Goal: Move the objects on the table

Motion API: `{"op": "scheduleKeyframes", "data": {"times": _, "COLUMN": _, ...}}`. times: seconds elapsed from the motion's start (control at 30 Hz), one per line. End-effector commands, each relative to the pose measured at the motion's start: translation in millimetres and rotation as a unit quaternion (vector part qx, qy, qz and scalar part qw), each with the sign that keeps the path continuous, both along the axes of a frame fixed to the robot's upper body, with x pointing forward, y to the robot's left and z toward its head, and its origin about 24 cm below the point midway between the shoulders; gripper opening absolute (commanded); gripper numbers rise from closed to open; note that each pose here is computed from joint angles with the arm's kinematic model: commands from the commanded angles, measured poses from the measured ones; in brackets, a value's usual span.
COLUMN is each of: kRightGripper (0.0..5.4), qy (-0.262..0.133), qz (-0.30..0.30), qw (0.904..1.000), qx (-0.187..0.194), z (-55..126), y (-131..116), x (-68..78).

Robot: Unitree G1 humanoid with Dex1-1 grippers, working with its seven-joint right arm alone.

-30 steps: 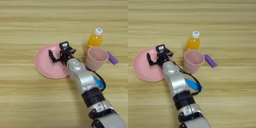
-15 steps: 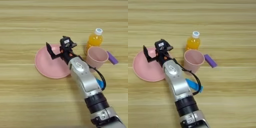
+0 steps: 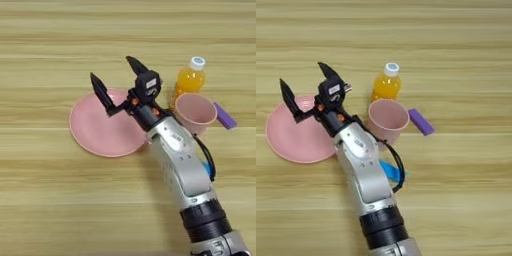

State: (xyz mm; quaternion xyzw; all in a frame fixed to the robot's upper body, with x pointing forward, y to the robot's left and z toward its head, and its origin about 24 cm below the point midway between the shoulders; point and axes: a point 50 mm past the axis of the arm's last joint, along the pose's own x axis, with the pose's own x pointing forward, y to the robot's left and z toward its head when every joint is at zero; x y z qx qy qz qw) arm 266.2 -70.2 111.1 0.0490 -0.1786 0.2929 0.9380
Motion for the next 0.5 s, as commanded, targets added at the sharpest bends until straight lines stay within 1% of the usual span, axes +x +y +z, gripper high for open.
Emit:
{"op": "scheduleKeyframes", "data": {"times": 0.03, "kRightGripper": 5.38, "qy": -0.113, "qz": -0.003, "qw": 0.9936, "qx": 0.005, "z": 38.5, "y": -15.0, "x": -5.8}}
{"op": "scheduleKeyframes", "data": {"times": 0.13, "kRightGripper": 5.38, "qy": -0.144, "qz": 0.002, "qw": 0.9896, "qx": -0.004, "z": 46.5, "y": -29.8, "x": -11.1}}
{"op": "scheduleKeyframes", "data": {"times": 0.27, "kRightGripper": 5.38, "qy": -0.162, "qz": 0.020, "qw": 0.9865, "qx": -0.017, "z": 59.2, "y": -50.7, "x": -16.9}}
{"op": "scheduleKeyframes", "data": {"times": 0.33, "kRightGripper": 5.38, "qy": -0.170, "qz": 0.033, "qw": 0.9848, "qx": -0.007, "z": 70.6, "y": -63.1, "x": -20.0}}
{"op": "scheduleKeyframes", "data": {"times": 0.47, "kRightGripper": 5.38, "qy": -0.207, "qz": 0.026, "qw": 0.9775, "qx": -0.031, "z": 95.5, "y": -89.5, "x": -23.7}}
{"op": "scheduleKeyframes", "data": {"times": 0.5, "kRightGripper": 5.38, "qy": -0.214, "qz": 0.016, "qw": 0.9756, "qx": -0.048, "z": 98.8, "y": -99.0, "x": -21.4}}
